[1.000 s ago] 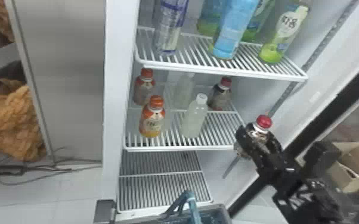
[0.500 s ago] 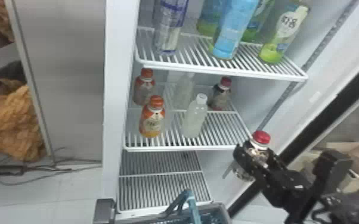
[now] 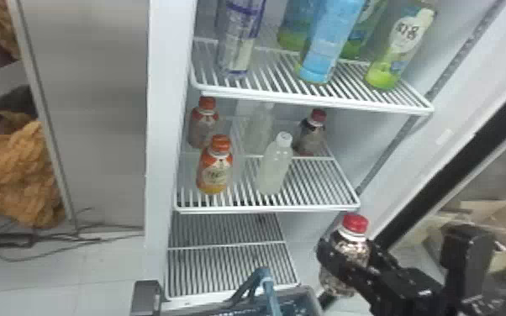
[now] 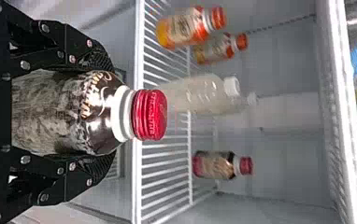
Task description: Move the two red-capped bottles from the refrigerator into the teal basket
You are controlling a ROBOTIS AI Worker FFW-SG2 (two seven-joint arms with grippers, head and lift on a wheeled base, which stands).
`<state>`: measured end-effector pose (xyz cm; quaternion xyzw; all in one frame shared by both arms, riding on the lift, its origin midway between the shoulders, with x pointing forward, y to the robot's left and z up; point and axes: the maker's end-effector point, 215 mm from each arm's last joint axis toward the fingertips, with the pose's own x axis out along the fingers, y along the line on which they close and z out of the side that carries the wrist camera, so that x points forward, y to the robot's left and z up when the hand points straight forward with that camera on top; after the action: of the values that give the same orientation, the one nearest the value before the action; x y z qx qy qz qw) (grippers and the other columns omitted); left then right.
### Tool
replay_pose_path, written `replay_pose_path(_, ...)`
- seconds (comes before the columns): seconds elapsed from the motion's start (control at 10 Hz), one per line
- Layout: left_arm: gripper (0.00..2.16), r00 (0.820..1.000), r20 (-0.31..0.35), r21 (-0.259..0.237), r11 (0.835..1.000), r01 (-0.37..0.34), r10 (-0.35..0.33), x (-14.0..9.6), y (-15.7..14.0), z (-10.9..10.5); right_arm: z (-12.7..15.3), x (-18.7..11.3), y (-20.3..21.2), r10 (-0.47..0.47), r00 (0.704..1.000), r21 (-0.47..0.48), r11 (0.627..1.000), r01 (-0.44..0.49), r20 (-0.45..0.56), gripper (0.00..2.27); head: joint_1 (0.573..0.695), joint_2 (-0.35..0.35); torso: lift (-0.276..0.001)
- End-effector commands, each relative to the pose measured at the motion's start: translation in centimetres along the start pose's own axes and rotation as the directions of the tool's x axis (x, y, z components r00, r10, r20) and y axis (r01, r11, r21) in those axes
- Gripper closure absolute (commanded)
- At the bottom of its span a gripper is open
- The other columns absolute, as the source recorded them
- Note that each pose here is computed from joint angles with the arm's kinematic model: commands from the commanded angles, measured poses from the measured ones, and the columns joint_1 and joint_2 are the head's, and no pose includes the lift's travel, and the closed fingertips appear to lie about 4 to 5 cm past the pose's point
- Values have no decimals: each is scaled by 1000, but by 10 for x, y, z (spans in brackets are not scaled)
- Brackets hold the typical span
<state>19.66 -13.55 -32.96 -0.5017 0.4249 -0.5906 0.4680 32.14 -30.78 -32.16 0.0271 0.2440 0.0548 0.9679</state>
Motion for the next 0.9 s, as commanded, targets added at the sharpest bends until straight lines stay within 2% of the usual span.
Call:
replay_pose_path(0.0, 1122, 1000, 16, 7, 1000, -15, 15, -3, 6, 6, -9, -13, 18, 31, 998, 2, 1000, -31, -58, 654, 695, -350, -228)
replay_pose_path(0.3, 1122, 997, 67, 25, 999, -35, 34, -8, 14, 24, -39, -21, 30, 60, 986, 36, 998, -55, -157, 656, 695, -350, -228)
replay_pose_path(0.8, 1122, 997, 77, 24, 999, -33, 31, -8, 14, 26, -68, -27, 38, 77, 965, 66, 996, -62, -251, 630, 695, -350, -228)
